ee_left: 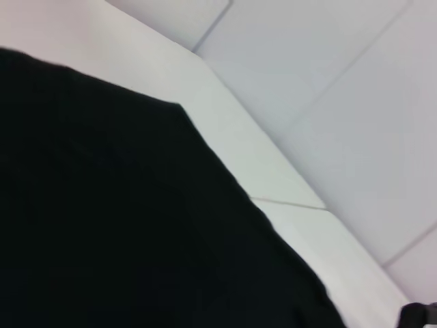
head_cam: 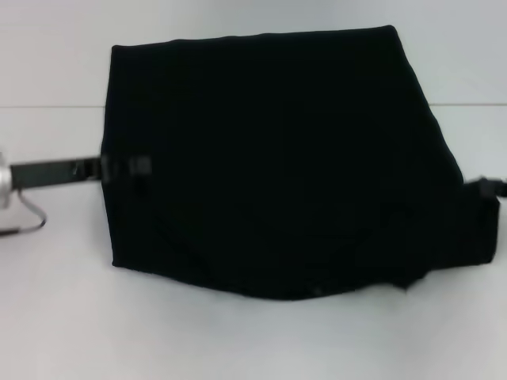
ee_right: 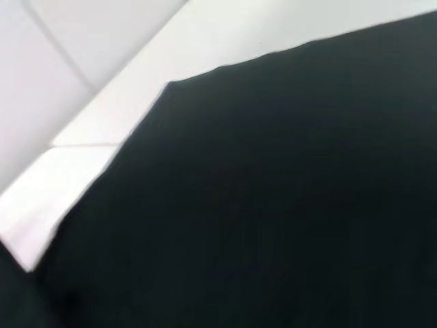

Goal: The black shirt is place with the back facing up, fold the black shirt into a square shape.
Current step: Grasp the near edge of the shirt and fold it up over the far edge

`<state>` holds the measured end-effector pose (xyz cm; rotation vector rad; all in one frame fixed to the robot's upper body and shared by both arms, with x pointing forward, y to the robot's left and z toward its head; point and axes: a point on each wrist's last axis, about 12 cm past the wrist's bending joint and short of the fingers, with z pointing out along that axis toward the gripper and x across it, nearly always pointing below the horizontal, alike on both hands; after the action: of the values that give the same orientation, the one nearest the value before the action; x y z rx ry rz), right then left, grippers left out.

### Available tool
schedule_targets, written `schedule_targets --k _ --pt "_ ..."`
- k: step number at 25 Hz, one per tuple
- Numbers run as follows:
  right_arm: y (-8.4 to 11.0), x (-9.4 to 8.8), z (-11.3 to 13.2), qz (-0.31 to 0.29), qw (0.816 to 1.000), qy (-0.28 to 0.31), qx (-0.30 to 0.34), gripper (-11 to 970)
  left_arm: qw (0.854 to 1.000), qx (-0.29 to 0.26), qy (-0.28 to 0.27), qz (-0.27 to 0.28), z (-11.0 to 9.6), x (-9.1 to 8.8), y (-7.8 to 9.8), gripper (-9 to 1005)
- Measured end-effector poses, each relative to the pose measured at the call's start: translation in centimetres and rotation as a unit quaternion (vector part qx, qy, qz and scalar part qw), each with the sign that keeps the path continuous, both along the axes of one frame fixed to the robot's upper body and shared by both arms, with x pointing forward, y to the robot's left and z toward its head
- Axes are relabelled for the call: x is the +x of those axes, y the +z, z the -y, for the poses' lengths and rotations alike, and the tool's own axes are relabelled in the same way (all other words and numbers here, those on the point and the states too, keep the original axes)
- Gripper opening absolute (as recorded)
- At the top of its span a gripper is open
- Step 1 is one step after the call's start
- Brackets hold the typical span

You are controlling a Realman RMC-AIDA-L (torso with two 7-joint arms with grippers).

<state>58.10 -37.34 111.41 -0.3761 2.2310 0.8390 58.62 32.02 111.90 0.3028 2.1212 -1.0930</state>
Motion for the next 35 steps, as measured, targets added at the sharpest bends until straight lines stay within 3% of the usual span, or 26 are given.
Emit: schedule_targets --k 10,16,22,35 --pt "1.6 8.4 -5.8 0.060 0.993 -0.067 -0.073 54 0.991 0.093 0.084 0.043 2.1 6.4 1.5 27" --pt "3.1 11.8 -8.8 0.106 0.981 -0.107 -0.123 55 0.974 0.168 0.133 0.068 3.2 9.3 1.8 26" --pt "3.2 12.9 -10.4 0.121 0.975 -0.125 -0.142 54 0.967 0.193 0.146 0.084 4.1 10.3 2.1 26" --pt "1.5 12.4 -11.1 0.107 0.972 -0.146 -0.149 168 0.958 0.237 0.145 0.072 6.2 9.7 -0.6 92"
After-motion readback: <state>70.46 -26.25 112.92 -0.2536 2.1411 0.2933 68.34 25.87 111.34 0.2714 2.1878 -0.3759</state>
